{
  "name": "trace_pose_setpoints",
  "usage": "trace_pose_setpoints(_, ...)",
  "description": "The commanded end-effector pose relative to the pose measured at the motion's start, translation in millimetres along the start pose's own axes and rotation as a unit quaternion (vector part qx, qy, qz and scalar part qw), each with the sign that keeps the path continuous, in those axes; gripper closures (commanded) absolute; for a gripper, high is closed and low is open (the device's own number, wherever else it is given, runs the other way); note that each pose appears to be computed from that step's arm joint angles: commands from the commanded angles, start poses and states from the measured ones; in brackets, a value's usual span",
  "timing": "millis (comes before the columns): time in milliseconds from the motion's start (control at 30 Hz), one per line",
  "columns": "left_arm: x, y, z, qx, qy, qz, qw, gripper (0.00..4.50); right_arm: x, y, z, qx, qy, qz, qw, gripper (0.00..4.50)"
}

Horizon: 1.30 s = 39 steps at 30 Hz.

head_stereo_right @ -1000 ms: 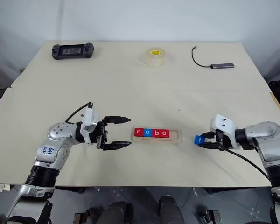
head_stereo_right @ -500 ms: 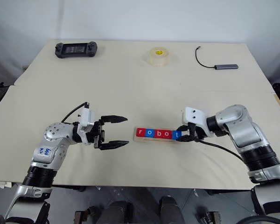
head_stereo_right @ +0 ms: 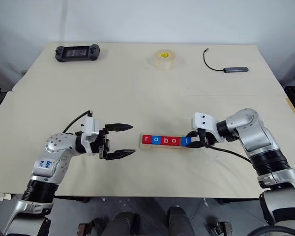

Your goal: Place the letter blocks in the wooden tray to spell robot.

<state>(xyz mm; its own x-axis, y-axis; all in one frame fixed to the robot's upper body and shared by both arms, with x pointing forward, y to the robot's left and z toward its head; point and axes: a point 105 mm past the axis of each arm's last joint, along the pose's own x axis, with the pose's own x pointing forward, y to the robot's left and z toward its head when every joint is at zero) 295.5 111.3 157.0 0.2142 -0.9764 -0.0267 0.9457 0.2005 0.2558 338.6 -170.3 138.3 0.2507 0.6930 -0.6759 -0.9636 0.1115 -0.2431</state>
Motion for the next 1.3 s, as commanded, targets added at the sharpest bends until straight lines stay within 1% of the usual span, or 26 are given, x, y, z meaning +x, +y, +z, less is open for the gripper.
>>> trace_pose_setpoints(33,-2,0,9,0.015,-0.01,0.004,1.0,0.0,-3,-4,7,-0.013,-0.006,-0.005,1.0,3.04)
trace_pose_setpoints(167,-2,0,10,0.015,-0.01,0.005,1.0,0.0,-3,-4,5,-0.009,-0.001,-0.005,1.0,3.04)
trace_pose_setpoints(400,-1,0,10,0.015,-0.011,0.006,1.0,0.0,-12,-8,17,0.002,-0.036,-0.019,0.999,3.04)
trace_pose_setpoints(467,-1,0,9,0.014,-0.012,0.006,1.0,0.0,-15,-8,23,-0.004,-0.053,-0.018,0.998,2.29)
trace_pose_setpoints(500,-1,1,9,0.014,-0.012,0.006,1.0,0.0,-16,-8,24,-0.006,-0.058,-0.022,0.998,2.06)
trace_pose_setpoints(533,-1,0,9,0.014,-0.012,0.005,1.0,0.0,-15,-10,25,-0.004,-0.058,-0.03,0.998,1.72)
trace_pose_setpoints(633,1,1,9,0.013,-0.014,0.003,1.0,0.0,-11,1,14,0.007,-0.029,0.001,1.0,0.61)
trace_pose_setpoints(700,1,1,10,0.014,-0.014,0.003,1.0,0.0,-11,1,10,0.005,-0.021,-0.003,1.0,0.05)
trace_pose_setpoints(867,0,0,9,0.013,-0.012,0.004,1.0,0.0,-22,-7,9,0.016,-0.03,-0.037,0.999,0.05)
trace_pose_setpoints(1000,-1,-1,9,0.012,-0.011,0.008,1.0,0.0,-36,-3,-3,0.038,-0.036,-0.067,0.996,0.05)
trace_pose_setpoints(1100,-5,0,8,0.012,-0.007,0.017,1.0,0.0,-52,2,-4,0.048,-0.08,-0.118,0.989,0.05)
trace_pose_setpoints(1200,-15,3,6,0.01,0.001,0.027,1.0,0.0,-69,15,-3,0.047,-0.122,-0.168,0.977,0.05)
trace_pose_setpoints(1300,-26,6,4,0.004,0.013,0.036,0.999,0.0,-79,42,-7,0.033,-0.129,-0.184,0.974,0.05)
